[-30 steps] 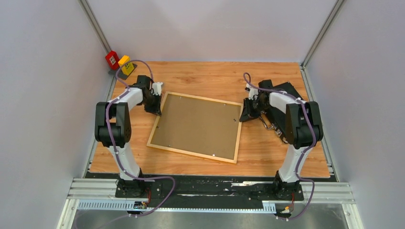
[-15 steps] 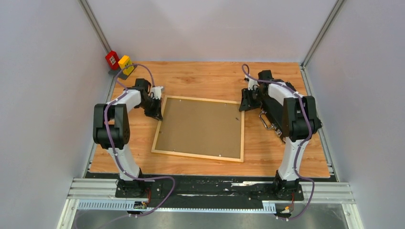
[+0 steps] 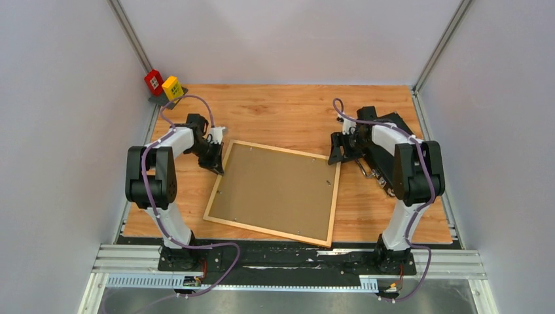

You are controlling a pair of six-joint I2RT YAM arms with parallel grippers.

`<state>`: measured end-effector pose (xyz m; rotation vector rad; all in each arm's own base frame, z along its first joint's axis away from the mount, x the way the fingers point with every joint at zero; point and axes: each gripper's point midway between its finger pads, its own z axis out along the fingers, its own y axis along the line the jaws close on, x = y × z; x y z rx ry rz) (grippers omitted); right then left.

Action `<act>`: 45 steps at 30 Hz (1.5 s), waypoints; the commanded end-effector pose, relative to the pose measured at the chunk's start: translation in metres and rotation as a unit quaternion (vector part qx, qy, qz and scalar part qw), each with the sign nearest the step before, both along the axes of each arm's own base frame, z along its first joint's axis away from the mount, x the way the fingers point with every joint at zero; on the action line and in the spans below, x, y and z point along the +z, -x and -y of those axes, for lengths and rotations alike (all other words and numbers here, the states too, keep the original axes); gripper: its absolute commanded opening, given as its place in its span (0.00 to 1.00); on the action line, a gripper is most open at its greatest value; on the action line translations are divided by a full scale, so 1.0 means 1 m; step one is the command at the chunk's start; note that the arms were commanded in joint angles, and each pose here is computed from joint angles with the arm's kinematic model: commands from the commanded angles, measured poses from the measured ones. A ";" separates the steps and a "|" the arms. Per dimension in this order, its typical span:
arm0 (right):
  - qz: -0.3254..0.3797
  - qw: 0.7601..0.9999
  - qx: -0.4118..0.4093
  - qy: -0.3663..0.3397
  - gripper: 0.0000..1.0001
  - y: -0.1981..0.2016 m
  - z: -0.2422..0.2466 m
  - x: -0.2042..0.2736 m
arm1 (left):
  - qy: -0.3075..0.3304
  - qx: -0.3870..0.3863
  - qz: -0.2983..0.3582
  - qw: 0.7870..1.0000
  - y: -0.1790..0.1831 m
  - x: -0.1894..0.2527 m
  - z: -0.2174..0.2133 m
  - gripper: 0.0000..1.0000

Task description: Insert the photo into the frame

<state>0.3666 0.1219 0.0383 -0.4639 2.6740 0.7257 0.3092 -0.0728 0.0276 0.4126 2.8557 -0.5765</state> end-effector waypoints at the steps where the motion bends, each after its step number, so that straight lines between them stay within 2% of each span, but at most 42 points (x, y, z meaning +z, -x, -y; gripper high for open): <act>1: 0.035 0.999 0.010 -0.019 0.64 0.008 -0.007 0.020 | 0.004 -0.026 -0.016 1.000 0.018 0.001 0.007 0.00; 14: 0.024 1.000 -0.002 0.004 0.67 0.045 0.005 0.016 | -0.003 -0.018 -0.014 1.000 0.016 -0.004 0.005 0.00; 21: -0.011 0.999 0.012 -0.041 0.66 0.054 -0.012 0.008 | 0.004 -0.023 -0.007 1.000 0.015 0.000 0.008 0.00; 25: -0.021 0.997 0.015 -0.070 0.65 0.046 -0.022 0.011 | 0.016 -0.033 -0.008 0.999 0.019 0.003 0.011 0.00; 27: -0.018 0.996 0.017 -0.087 0.65 0.038 -0.027 0.018 | 0.022 -0.040 -0.010 0.999 0.022 0.005 0.013 0.05; 29: -0.012 0.995 0.018 -0.101 0.64 0.027 -0.033 0.025 | 0.029 -0.045 -0.010 0.998 0.023 0.008 0.015 0.15; 30: -0.008 0.994 0.019 -0.107 0.64 0.020 -0.035 0.029 | 0.033 -0.049 -0.009 0.998 0.023 0.009 0.016 0.26; 31: -0.004 0.994 0.021 -0.111 0.64 0.015 -0.037 0.032 | 0.035 -0.049 -0.010 0.998 0.025 0.011 0.016 0.32; 32: -0.001 0.993 0.022 -0.114 0.64 0.009 -0.039 0.035 | 0.037 -0.052 -0.009 0.998 0.024 0.012 0.017 0.43; 36: 0.011 0.992 0.032 -0.122 0.63 -0.015 -0.046 0.040 | 0.050 -0.065 -0.003 0.997 0.026 0.020 0.021 0.65; 40: 0.029 0.991 0.051 -0.122 0.63 -0.041 -0.056 0.049 | 0.088 -0.090 -0.010 0.992 0.034 0.032 0.031 0.79; 45: 0.048 0.993 0.048 -0.093 0.64 -0.054 -0.051 0.050 | 0.119 -0.119 -0.002 0.986 0.043 0.045 0.039 0.90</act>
